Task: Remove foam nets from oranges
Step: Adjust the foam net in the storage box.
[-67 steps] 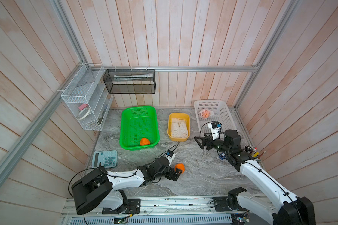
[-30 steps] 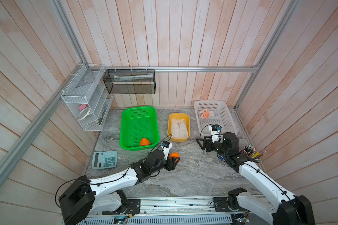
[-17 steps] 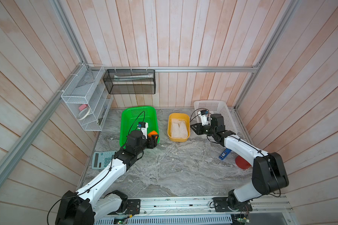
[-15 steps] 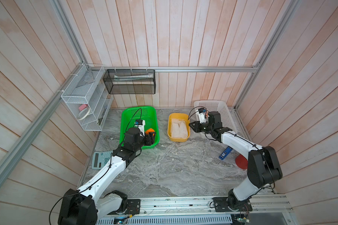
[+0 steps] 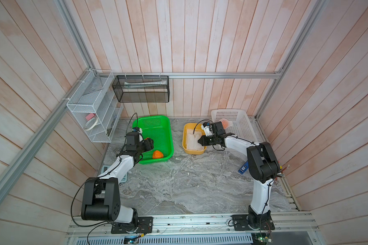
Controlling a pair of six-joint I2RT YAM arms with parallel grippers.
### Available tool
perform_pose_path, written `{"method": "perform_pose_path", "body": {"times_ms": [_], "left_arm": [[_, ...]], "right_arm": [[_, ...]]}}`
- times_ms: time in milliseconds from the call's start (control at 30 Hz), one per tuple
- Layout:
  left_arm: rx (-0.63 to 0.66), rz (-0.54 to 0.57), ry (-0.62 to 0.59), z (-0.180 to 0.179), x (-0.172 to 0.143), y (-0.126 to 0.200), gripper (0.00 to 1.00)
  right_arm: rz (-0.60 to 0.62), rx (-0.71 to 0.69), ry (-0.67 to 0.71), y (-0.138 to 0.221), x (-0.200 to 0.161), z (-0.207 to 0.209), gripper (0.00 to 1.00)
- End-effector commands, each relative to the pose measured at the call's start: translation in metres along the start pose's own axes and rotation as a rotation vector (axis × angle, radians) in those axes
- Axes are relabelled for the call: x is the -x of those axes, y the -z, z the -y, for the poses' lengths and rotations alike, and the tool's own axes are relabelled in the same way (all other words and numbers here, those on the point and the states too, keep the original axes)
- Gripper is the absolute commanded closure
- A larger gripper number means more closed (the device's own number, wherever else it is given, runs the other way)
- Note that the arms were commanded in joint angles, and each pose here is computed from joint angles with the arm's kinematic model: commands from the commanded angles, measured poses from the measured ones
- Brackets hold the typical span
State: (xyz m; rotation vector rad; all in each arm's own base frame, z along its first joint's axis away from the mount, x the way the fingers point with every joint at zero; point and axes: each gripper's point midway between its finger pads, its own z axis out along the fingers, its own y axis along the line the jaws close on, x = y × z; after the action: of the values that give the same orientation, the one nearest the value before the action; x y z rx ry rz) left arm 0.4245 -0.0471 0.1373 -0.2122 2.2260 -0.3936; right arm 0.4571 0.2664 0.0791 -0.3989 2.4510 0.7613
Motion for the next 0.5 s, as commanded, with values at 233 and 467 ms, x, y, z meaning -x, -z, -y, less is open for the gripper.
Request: {"method": "perform_pose_path", "body": {"times_ms": [233,467], "left_arm": [[0.002,0.031,0.012,-0.003,0.013,-0.022,0.27],[0.010,-0.012,0.015,-0.007,0.003,-0.033,0.17]], "right_arm": [[-0.001,-0.245,0.071,-0.024,0.017,0.033,0.93],[0.016,-0.245,0.101,-0.023,0.036,0.031,0.93]]}}
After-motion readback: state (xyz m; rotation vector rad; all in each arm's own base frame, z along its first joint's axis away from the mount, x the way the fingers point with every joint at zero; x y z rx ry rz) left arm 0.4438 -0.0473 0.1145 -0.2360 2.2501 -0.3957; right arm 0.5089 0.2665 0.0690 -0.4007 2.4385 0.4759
